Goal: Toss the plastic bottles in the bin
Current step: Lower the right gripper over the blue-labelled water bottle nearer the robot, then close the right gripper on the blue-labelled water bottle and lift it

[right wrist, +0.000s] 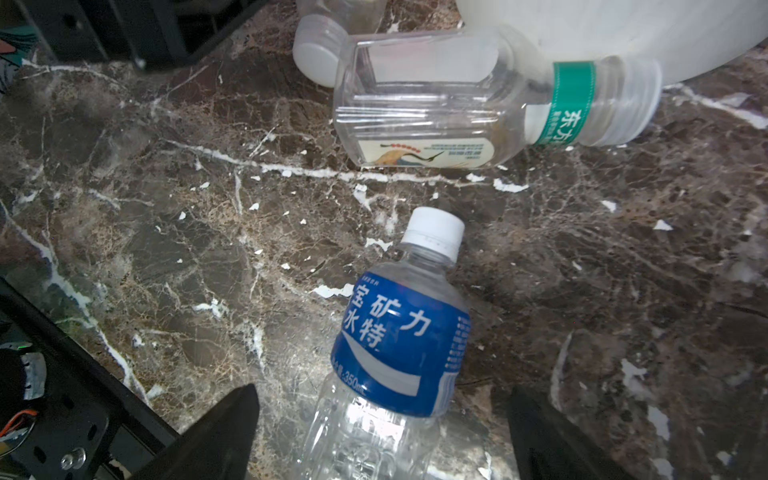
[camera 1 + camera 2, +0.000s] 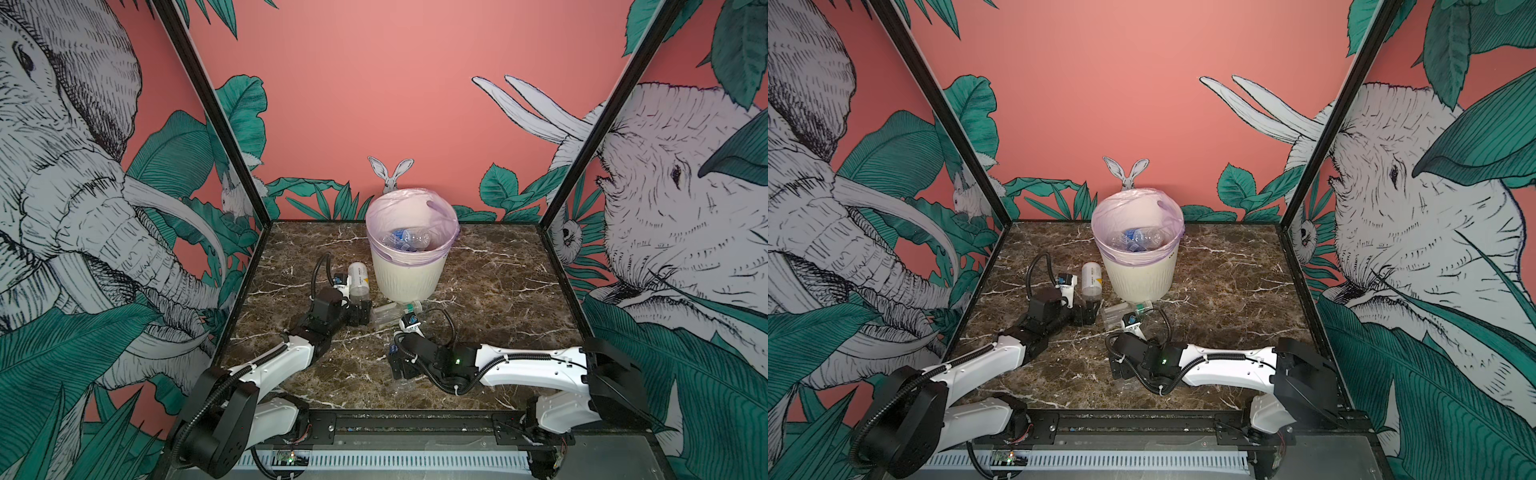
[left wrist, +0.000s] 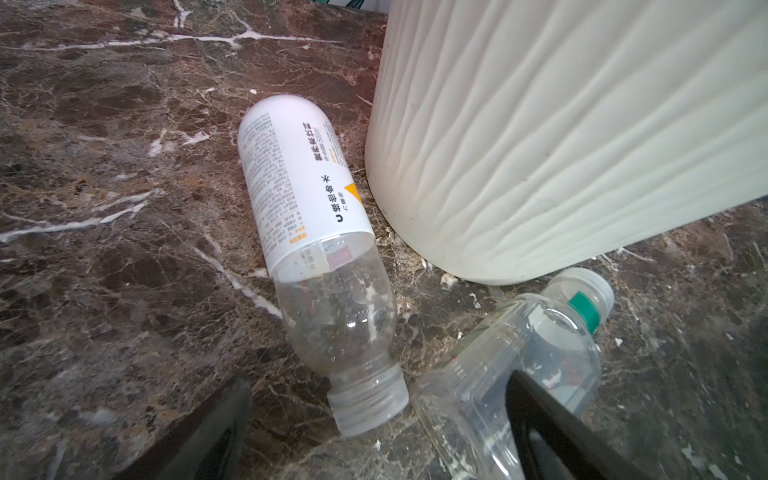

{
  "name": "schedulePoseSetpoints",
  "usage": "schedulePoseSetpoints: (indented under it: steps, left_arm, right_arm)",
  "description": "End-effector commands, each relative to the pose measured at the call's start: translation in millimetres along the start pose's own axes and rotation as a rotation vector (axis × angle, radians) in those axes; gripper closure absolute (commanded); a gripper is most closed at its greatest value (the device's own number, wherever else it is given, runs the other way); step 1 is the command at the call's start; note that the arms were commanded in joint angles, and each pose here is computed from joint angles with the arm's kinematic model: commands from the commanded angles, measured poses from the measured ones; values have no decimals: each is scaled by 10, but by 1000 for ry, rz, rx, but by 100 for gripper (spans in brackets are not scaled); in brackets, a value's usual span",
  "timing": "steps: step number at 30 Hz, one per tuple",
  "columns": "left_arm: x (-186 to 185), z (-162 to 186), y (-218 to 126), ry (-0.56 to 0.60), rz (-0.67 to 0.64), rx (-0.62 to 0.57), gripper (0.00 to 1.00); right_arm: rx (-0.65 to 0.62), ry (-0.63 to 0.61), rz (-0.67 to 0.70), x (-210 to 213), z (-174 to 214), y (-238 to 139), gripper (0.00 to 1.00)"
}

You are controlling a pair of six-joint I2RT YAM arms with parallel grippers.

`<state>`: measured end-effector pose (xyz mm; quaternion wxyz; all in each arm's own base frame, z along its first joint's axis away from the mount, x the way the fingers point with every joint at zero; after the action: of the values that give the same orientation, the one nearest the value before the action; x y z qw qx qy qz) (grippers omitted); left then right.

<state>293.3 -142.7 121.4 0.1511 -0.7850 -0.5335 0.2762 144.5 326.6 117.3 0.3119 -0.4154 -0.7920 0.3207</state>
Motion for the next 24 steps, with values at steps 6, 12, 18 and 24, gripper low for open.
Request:
schedulePoseSetpoints:
  steps: [6,12,18,24]
  left_arm:
    - [-30,-110,-18,-14,15,-32,4]
    - [-20,-110,-25,-15,11,-34,4]
    - [-19,-112,-17,-16,11,-32,4]
    - [-18,-90,-3,-15,11,-23,4]
  right_arm:
    - [37,33,-3,101,116,143,5]
    - [74,19,19,111,179,219,9]
    - [141,0,47,119,309,372,13]
    - [201,-13,83,97,406,459,13]
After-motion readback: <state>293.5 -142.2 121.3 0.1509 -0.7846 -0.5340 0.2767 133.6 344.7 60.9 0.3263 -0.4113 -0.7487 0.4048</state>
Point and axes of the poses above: each gripper's point midway between its finger pads, its own y axis out along the fingers, its own x axis along the line the jaws close on, z = x × y, the point moved 3 cm from there along -y, back along the fingers, and after that the axes turned 1 degree about -y, right-handed, at the moved point
